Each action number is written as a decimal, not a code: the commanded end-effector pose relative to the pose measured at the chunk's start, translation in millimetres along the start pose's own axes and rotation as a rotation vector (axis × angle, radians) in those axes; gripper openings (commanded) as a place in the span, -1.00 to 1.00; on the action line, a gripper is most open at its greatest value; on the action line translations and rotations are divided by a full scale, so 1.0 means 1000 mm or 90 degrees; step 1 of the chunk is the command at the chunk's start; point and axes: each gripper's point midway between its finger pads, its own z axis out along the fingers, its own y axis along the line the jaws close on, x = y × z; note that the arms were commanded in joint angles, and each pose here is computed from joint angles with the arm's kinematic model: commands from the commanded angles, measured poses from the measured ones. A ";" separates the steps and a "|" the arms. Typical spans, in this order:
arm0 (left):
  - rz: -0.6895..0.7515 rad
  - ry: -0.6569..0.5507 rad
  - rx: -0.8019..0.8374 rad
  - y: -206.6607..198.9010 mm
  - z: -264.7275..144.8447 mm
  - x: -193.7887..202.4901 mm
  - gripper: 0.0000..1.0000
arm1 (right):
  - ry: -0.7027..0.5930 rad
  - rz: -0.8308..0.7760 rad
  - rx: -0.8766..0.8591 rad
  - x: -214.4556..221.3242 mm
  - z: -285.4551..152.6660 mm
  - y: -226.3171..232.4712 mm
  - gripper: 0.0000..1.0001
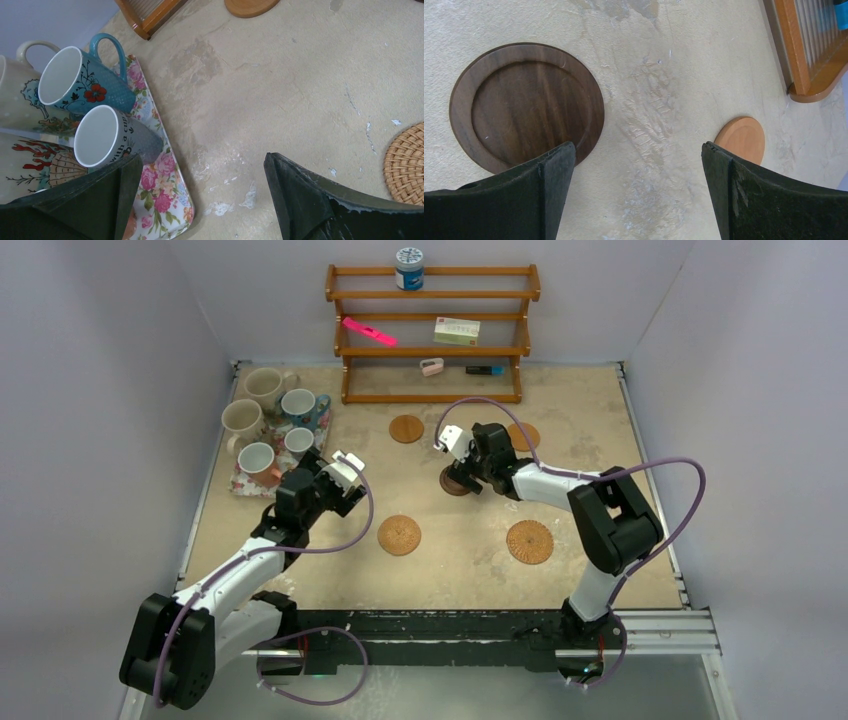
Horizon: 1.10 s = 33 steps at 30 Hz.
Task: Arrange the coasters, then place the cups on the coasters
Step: Move the coaster to the center of the board.
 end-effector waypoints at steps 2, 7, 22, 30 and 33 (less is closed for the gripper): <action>-0.015 -0.025 -0.011 0.004 0.001 -0.007 1.00 | 0.089 -0.034 -0.041 0.041 -0.008 0.018 0.98; -0.016 -0.025 -0.010 0.004 0.001 -0.007 1.00 | 0.095 -0.046 -0.040 0.042 -0.012 0.016 0.98; -0.018 -0.024 -0.011 0.005 0.002 -0.005 1.00 | 0.079 -0.043 -0.009 0.032 -0.014 0.004 0.98; -0.021 -0.022 -0.012 0.006 0.003 -0.004 1.00 | -0.051 0.023 0.044 -0.025 -0.048 -0.026 0.98; -0.021 -0.022 -0.014 0.007 0.002 -0.004 1.00 | -0.095 0.058 0.063 -0.039 -0.064 -0.033 0.98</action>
